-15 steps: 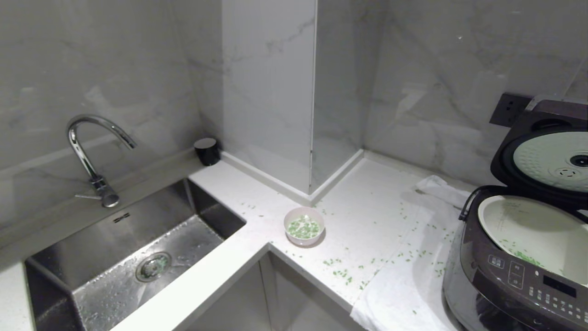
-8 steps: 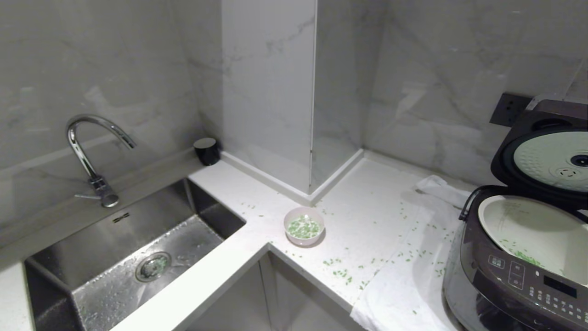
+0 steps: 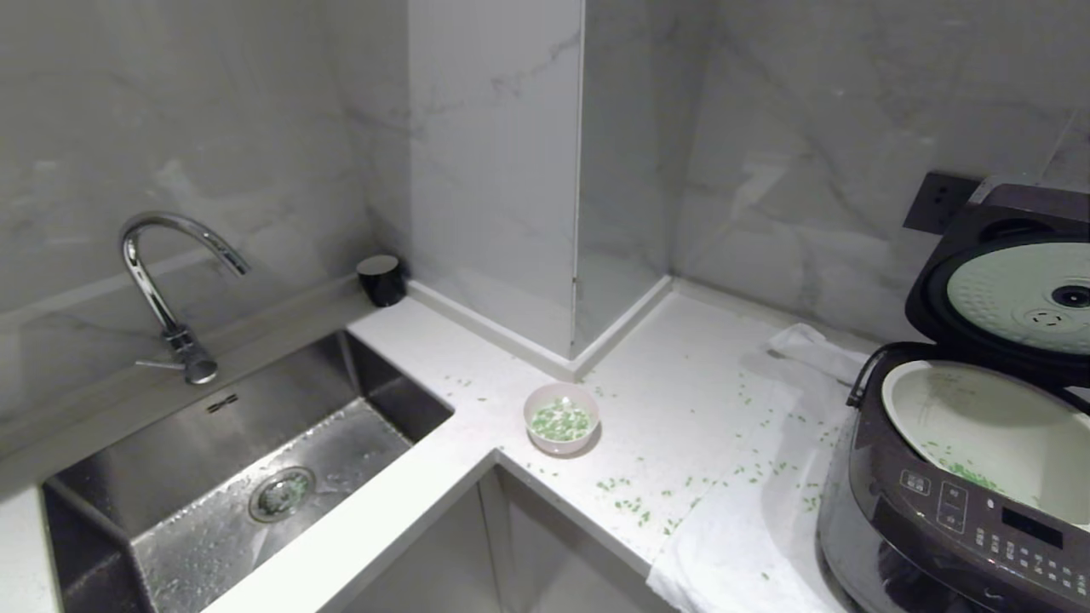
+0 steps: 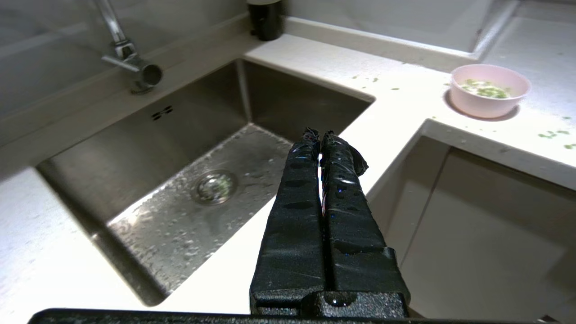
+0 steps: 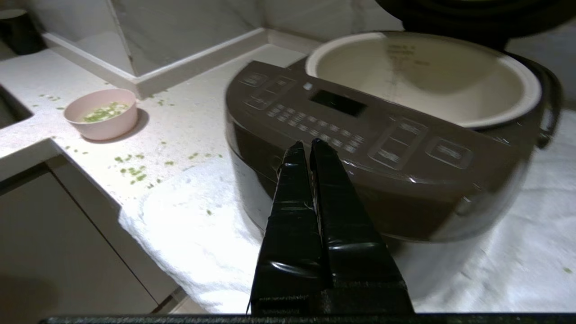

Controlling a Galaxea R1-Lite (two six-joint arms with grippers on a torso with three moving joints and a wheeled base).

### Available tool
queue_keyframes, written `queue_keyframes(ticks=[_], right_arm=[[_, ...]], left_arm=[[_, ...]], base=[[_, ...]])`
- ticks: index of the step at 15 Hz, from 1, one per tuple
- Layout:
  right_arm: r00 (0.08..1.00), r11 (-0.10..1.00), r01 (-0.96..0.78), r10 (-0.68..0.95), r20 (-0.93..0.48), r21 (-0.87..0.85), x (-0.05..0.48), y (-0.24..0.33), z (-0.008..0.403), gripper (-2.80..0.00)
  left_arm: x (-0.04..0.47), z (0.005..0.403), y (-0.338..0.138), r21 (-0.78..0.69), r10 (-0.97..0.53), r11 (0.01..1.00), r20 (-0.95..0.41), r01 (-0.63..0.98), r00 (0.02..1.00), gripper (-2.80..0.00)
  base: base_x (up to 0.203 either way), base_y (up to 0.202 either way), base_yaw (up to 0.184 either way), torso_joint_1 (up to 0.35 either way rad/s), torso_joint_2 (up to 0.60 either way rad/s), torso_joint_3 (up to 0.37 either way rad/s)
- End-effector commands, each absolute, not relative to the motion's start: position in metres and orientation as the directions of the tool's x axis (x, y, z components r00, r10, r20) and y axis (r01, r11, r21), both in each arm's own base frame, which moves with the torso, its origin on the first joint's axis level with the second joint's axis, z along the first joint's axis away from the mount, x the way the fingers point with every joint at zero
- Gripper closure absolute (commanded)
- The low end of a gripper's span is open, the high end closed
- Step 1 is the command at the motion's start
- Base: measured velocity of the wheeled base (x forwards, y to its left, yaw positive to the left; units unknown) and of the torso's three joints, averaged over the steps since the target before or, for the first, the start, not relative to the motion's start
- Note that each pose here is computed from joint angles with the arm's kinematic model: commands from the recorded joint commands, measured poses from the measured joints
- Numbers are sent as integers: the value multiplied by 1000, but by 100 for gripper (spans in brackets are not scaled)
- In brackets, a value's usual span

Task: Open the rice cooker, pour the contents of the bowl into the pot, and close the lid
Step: Pick up the bowl on the table

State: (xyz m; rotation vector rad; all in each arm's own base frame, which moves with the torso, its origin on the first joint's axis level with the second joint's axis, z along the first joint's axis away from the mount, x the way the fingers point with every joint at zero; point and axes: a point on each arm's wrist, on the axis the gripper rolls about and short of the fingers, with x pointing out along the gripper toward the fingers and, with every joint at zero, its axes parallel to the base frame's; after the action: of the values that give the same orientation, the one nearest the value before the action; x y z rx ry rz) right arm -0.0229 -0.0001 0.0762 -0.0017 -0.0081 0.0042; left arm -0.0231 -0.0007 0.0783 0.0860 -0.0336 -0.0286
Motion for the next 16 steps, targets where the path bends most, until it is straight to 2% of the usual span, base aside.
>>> queue_keyframes(ticks=[1,16], right_arm=[[1000,1000,-3,3,5,1,-23,0,76,0],[1000,1000,-3,3,5,5,-23,0,76,0]], left_arm=[[-22,74,-1,86,-31,996,15,29,999,0],[-22,74,-1,71,-26,997,15,25,1000,0]], base=[[0,0,0,0,0,0],[3,7,-163,3,2,3]])
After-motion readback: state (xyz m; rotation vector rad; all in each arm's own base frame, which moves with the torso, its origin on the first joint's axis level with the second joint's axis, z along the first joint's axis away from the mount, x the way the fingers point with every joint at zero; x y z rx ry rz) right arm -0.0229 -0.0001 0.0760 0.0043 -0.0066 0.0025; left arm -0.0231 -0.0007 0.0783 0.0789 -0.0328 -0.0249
